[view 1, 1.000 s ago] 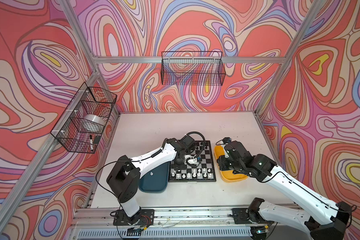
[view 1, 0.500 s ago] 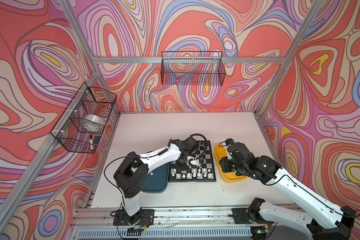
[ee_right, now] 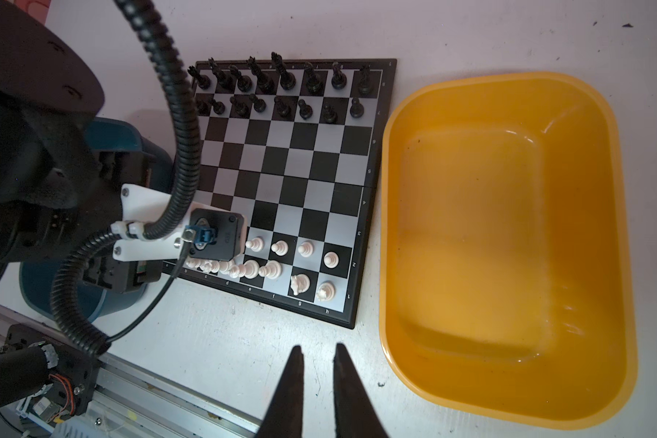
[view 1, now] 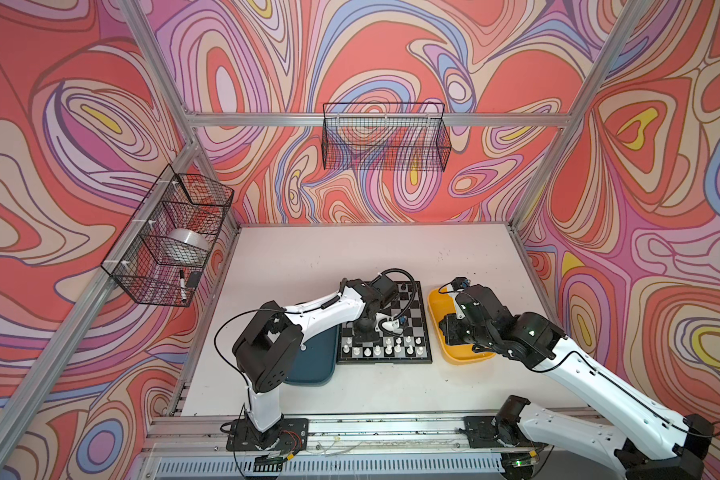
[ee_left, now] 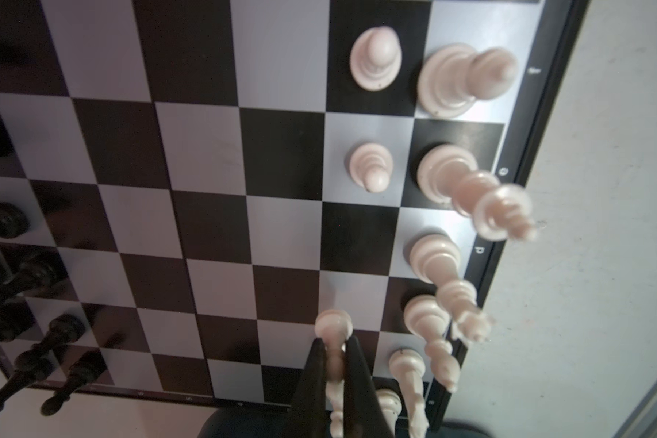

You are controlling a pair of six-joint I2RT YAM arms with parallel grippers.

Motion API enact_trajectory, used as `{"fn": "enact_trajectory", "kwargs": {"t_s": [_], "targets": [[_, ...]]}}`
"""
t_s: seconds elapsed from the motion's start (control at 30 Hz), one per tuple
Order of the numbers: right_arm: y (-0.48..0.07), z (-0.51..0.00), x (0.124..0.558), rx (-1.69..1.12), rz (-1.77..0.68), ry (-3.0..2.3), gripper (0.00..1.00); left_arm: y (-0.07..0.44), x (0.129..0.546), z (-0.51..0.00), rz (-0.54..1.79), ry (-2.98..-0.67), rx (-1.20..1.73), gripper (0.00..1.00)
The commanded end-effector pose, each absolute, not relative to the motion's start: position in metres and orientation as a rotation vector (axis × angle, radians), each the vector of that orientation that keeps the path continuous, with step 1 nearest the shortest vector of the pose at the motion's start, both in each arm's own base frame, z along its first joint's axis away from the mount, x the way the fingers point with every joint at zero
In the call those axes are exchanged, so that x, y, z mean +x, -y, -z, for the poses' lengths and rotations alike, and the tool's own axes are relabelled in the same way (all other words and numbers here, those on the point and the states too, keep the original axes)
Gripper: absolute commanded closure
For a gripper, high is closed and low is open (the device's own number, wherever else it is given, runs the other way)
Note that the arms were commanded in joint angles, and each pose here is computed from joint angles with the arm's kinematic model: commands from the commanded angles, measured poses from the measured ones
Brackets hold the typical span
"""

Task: Set up the chess pieces on the board
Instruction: 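Carry the pawn over the board's near rank beside the white pieces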

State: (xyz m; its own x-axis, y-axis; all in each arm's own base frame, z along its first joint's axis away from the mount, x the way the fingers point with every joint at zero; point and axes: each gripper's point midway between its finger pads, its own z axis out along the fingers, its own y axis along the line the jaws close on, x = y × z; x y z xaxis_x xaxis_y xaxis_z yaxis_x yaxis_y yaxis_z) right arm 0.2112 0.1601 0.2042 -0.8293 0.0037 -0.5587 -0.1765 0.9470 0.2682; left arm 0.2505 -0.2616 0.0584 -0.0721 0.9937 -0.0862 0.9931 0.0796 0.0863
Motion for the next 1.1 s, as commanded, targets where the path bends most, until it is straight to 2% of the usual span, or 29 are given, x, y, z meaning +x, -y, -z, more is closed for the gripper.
{"fn": "enact_trajectory", "kwargs": {"t_s": [0.0,0.83,1.07], "targets": [[-0.16,-0.201,0.207,-0.122,-0.421,-2.529,0.84,0.265,0.244,-0.055,0.032,-2.229,2.081,0.92],[-0.164,-0.2,0.207,-0.134,-0.443,-2.537,0.84,0.257,0.235,-0.038,0.029,-2.272,2.128,0.91],[-0.166,-0.2,0.208,-0.138,-0.452,-2.538,0.84,0.258,0.236,-0.04,0.023,-2.261,2.122,0.82]]}}
